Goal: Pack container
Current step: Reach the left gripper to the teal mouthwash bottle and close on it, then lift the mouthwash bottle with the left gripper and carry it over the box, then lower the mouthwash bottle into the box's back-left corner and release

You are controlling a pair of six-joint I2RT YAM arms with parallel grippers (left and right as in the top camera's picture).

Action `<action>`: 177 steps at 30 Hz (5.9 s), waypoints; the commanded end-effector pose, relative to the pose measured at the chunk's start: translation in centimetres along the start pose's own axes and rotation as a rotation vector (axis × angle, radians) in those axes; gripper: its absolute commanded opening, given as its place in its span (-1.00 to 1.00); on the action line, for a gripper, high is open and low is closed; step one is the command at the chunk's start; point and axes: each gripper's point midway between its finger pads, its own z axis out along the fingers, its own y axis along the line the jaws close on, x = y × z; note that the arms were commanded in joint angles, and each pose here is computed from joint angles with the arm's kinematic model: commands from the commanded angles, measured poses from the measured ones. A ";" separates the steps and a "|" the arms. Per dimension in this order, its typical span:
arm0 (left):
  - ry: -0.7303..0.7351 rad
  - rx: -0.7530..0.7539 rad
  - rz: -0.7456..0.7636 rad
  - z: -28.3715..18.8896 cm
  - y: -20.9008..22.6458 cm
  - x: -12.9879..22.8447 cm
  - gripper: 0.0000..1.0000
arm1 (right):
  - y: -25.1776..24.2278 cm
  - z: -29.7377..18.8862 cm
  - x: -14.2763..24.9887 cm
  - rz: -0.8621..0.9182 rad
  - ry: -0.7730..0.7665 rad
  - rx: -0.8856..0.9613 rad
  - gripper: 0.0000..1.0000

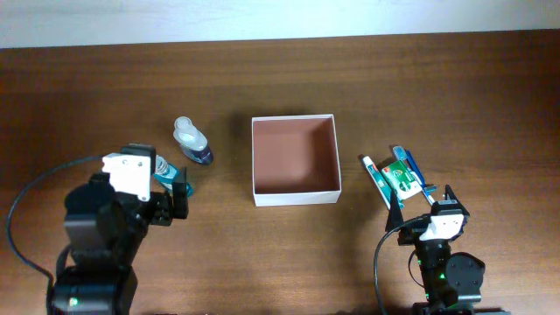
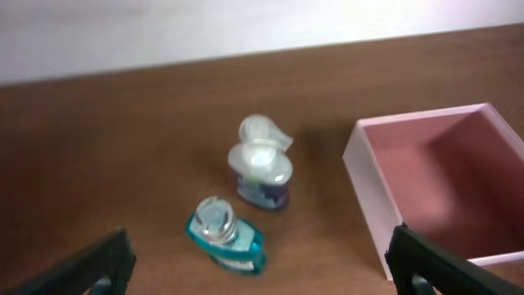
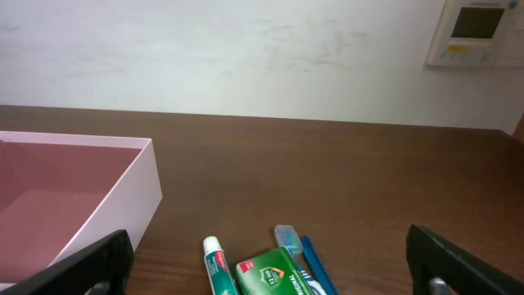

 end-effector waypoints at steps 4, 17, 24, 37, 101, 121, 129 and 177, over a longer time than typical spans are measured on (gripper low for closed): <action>0.106 -0.228 -0.324 2.4 3.8 2.2 0.99 | 0.4 0.0 0.1 0.000 -0.001 -0.018 0.97; 0.317 -0.223 -0.318 7.3 3.5 6.2 0.96 | 0.4 0.0 0.1 0.000 -0.001 -0.018 0.97; 0.334 -0.245 -0.285 9.2 4.0 6.6 0.79 | 0.4 0.0 0.1 0.000 -0.001 -0.018 0.97; 0.272 -0.227 -0.205 9.9 4.2 4.9 0.50 | 0.4 0.0 0.1 0.000 -0.001 -0.018 0.97; 0.251 -0.152 -0.047 11.3 3.4 4.1 -0.52 | 0.4 0.0 0.1 0.000 -0.001 -0.018 0.97; -0.112 0.263 -0.181 1.9 -3.9 -4.3 -0.66 | 0.4 0.0 0.1 0.000 -0.001 -0.018 0.97; -0.222 0.508 -0.102 0.9 -8.5 -7.3 -0.73 | 0.4 0.0 0.1 0.000 -0.001 -0.018 0.97; -0.296 0.518 0.617 17.8 -20.4 -2.2 -0.82 | 0.4 0.0 0.1 0.000 -0.001 -0.018 0.97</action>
